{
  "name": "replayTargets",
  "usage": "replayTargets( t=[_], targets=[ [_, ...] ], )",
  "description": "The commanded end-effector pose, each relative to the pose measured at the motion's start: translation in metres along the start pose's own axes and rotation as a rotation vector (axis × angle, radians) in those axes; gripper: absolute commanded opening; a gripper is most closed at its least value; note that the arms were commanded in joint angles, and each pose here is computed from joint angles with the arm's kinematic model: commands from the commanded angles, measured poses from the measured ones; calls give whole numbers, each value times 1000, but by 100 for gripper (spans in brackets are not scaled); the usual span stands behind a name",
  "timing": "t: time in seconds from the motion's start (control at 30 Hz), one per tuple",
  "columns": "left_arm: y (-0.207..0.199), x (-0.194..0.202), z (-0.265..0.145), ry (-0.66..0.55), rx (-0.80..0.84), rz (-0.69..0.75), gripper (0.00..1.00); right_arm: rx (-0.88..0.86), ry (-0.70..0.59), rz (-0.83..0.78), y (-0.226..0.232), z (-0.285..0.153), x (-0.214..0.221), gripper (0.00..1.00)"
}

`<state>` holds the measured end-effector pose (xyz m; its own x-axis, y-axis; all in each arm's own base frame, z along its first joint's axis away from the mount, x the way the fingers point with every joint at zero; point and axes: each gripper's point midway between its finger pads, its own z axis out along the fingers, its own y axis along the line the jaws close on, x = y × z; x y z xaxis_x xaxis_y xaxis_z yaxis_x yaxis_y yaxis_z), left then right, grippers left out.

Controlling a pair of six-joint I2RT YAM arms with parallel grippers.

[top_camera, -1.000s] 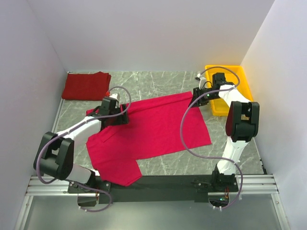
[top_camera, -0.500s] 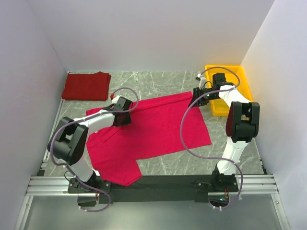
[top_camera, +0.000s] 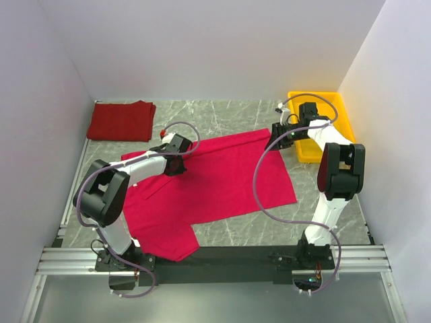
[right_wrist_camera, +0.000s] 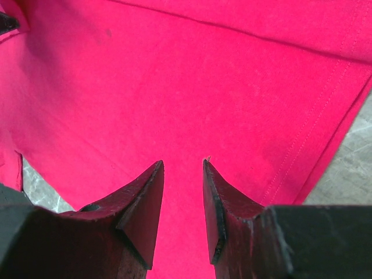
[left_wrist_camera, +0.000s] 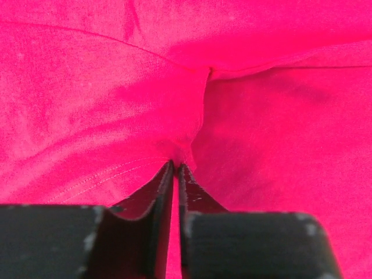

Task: Fold and stack the t-shirts
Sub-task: Fold the tshirt

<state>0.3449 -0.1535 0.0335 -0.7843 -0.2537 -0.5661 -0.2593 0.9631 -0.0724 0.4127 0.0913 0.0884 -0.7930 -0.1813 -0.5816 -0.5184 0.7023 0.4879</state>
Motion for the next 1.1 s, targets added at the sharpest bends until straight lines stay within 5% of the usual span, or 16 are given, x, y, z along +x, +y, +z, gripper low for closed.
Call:
replayTargets(
  t=[0.0,0.13,1.07],
  targets=[
    [-4,-8,-4,-16,2,13,11,11,-63,-47,9,-19,-20,40],
    [-8,-6,-5,-8,35,24,1,10,-63,-46,9,-19,-19,40],
    [-6,26,-42,161,259,182,1,4,-59,-38,10,-18,-14,40]
  ],
)
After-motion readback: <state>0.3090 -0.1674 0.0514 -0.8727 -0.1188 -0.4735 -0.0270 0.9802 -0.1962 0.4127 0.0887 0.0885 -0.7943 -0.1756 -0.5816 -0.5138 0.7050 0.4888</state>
